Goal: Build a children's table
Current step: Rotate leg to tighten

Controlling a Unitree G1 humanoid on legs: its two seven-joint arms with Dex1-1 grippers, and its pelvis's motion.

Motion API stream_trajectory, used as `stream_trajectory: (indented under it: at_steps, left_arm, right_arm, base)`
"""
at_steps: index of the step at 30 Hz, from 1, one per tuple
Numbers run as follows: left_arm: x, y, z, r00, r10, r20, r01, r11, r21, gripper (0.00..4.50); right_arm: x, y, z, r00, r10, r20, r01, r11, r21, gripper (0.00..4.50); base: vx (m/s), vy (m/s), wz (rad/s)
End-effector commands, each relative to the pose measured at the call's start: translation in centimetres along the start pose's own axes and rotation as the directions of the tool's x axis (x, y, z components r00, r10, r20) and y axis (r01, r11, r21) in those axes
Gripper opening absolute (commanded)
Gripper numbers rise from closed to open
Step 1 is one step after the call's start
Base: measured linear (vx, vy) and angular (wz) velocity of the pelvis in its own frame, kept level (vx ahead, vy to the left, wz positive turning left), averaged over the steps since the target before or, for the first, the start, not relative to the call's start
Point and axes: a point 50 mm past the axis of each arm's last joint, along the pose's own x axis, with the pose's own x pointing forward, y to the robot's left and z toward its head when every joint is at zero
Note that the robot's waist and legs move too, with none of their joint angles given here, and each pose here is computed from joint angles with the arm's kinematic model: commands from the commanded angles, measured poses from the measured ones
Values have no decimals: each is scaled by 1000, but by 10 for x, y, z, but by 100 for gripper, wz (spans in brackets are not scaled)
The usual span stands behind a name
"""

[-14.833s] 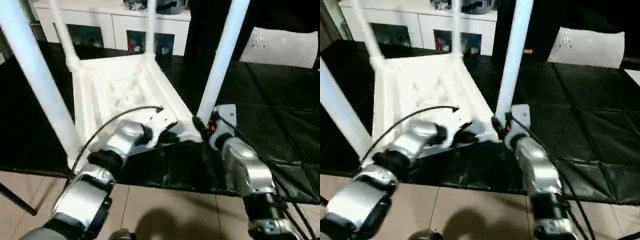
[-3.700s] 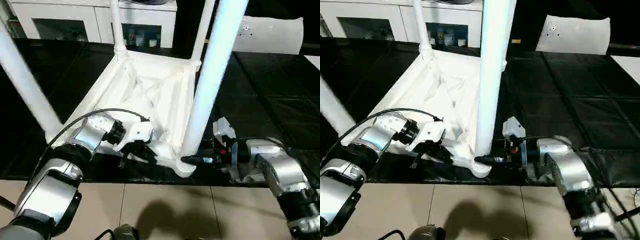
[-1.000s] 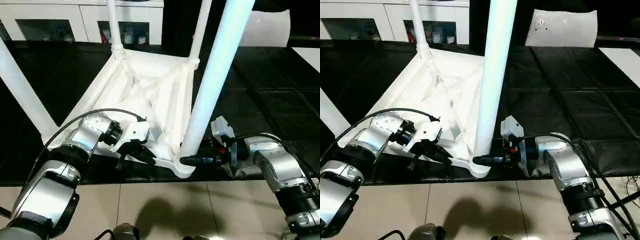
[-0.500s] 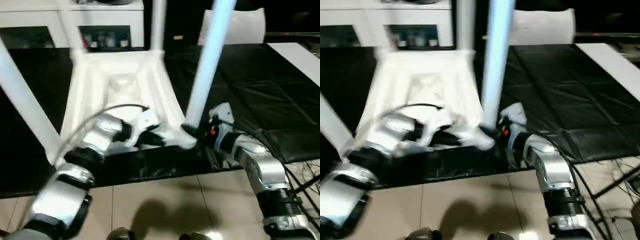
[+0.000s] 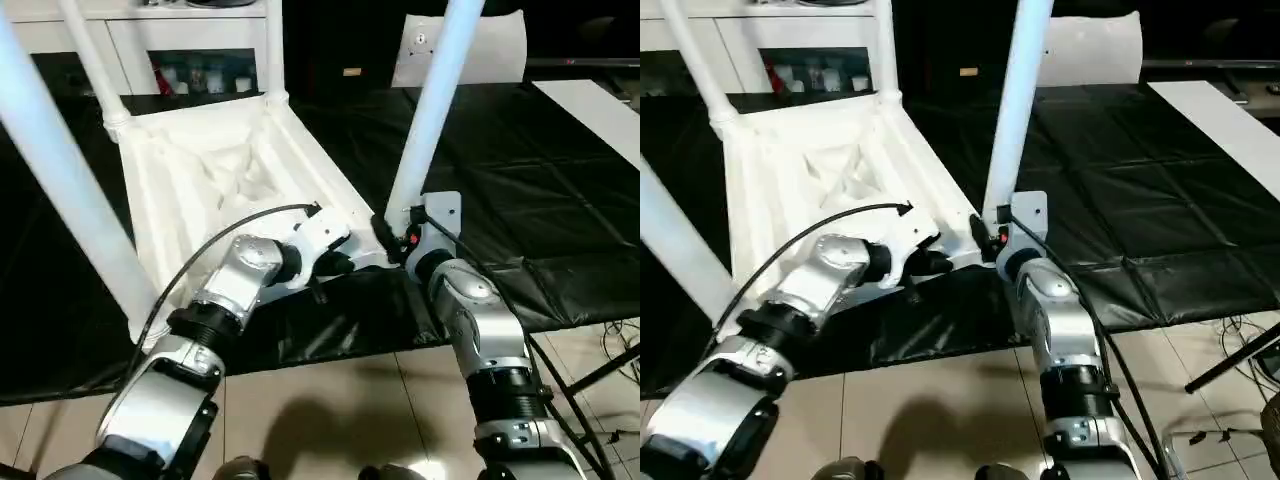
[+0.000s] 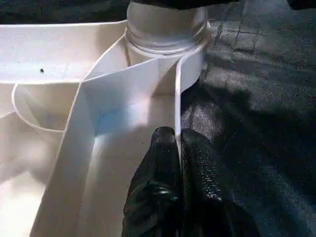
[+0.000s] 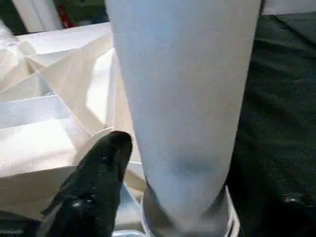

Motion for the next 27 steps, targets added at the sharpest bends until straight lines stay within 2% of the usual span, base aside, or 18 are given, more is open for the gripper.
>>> stream_trajectory:
  at_steps: [1, 4, 6, 9, 11, 13, 14, 15, 19, 20, 22, 27]
  left_arm:
    - [2, -6, 19, 993, -73, 92, 65, 994, 87, 0]
    - [-8, -2, 11, 990, -120, 72, 111, 987, 112, 0]
    - [-18, -1, 5, 980, -192, 57, 181, 971, 153, 0]
    - [-23, 0, 2, 972, -233, 39, 223, 959, 177, 0]
    - [-31, 0, -3, 952, -305, -2, 299, 932, 206, 0]
    - [-34, 1, -4, 947, -323, -8, 317, 925, 211, 0]
    - [-39, 3, -4, 930, -368, -15, 362, 905, 223, 0]
    - [-39, 3, -4, 930, -368, -15, 362, 905, 223, 0]
    - [-47, 7, -5, 899, -434, -54, 433, 867, 247, 0]
    - [-49, 7, -5, 885, -460, -73, 462, 850, 255, 0]
    - [-50, 7, -6, 869, -487, -90, 493, 830, 261, 0]
    - [-54, 6, -8, 833, -534, -145, 552, 785, 280, 0]
  right_arm:
    - [1, 41, -3, 956, 293, -4, -293, 956, -17, 344]
    - [-9, 28, -1, 931, 364, -17, -365, 928, -74, 370]
    - [-20, 14, 1, 904, 425, -40, -426, 896, -122, 385]
    - [-26, 6, 3, 885, 463, -56, -466, 873, -146, 409]
    - [-35, -2, 5, 843, 530, -92, -538, 823, -185, 424]
    - [-37, -4, 6, 825, 555, -107, -565, 803, -188, 424]
    - [-44, -8, 7, 773, 619, -138, -634, 753, -174, 424]
    - [-44, -8, 7, 773, 619, -138, -634, 753, -174, 424]
    - [-52, -13, 8, 686, 703, -186, -727, 668, -159, 424]
    - [-54, -15, 8, 651, 729, -214, -759, 630, -162, 424]
    - [-55, -15, 8, 622, 747, -234, -782, 603, -157, 424]
    - [-56, -15, 9, 564, 780, -272, -825, 550, -133, 371]
  base:
    - [0, 0, 0]
    - [0, 0, 0]
    - [0, 0, 0]
    - [0, 0, 0]
    - [0, 0, 0]
    - [0, 0, 0]
    - [0, 0, 0]
    - [0, 0, 0]
    - [0, 0, 0]
    - [0, 0, 0]
    - [0, 0, 0]
    - [0, 0, 0]
